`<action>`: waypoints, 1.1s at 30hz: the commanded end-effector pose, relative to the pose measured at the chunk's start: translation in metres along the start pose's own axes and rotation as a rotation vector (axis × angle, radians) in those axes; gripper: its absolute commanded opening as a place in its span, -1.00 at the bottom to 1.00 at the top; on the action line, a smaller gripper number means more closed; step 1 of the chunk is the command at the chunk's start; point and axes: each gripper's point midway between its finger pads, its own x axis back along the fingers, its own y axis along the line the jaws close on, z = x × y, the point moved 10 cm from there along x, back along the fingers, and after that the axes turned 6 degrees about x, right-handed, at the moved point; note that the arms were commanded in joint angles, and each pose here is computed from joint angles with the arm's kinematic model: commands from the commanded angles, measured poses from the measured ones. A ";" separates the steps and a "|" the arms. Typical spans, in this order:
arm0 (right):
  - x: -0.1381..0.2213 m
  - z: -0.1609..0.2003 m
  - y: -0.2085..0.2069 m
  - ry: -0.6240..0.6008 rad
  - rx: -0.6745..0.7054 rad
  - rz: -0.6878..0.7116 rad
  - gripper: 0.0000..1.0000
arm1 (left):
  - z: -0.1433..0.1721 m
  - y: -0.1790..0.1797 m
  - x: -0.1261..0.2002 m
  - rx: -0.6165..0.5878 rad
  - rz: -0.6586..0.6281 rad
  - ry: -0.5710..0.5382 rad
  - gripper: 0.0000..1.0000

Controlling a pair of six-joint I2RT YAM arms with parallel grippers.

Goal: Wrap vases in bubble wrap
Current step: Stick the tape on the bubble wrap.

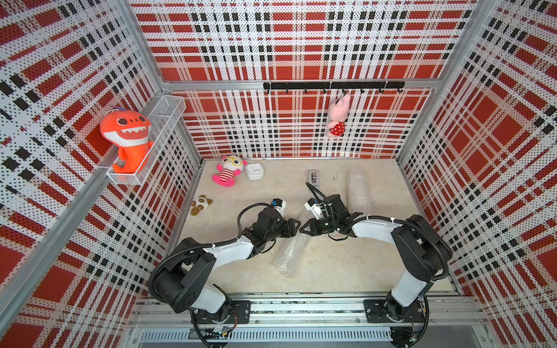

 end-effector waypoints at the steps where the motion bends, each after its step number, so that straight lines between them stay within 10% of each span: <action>1: -0.007 0.015 -0.009 0.062 -0.036 0.045 -1.00 | 0.006 0.006 -0.009 0.012 -0.035 0.022 0.23; 16: -0.001 0.010 -0.004 0.046 -0.015 0.068 -1.00 | 0.052 0.027 -0.015 0.011 -0.150 0.145 0.12; 33: -0.003 0.012 -0.006 0.057 -0.018 0.078 -1.00 | 0.020 0.003 -0.018 0.058 -0.081 0.096 0.21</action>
